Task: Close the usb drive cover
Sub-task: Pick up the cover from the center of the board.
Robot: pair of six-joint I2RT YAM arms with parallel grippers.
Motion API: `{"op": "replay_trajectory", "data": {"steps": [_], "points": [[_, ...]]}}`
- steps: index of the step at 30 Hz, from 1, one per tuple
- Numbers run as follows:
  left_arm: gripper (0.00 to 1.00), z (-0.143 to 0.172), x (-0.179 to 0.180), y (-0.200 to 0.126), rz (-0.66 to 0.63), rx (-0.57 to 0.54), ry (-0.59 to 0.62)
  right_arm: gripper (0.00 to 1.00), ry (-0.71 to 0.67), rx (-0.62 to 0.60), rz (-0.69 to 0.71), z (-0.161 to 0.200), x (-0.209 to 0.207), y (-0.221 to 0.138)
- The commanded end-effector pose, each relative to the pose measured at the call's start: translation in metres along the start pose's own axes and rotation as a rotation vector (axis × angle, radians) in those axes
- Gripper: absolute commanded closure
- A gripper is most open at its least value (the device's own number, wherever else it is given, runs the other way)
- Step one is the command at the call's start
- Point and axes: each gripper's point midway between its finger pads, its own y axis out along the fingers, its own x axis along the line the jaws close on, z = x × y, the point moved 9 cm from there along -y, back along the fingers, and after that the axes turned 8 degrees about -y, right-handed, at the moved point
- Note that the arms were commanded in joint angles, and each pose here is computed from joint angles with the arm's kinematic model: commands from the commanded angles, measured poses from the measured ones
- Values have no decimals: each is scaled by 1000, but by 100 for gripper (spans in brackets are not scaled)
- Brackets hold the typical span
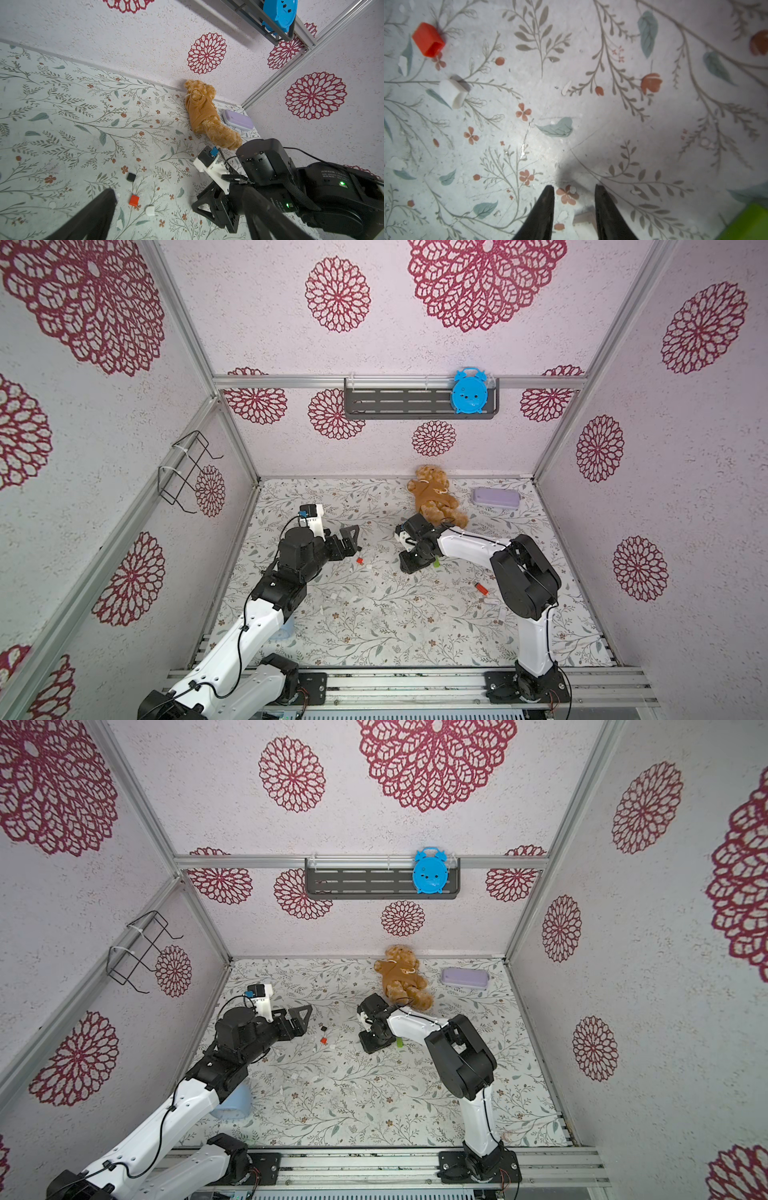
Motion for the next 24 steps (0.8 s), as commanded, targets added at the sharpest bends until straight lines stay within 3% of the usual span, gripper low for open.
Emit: {"op": "replay_trajectory", "data": {"steps": [1, 24], "points": [[2, 0, 3, -2, -14, -10, 10, 64, -18, 25, -11, 8, 3, -11], [3, 2, 2, 4, 11, 15, -18, 62, 9, 2, -66, 25, 21, -31]]}}
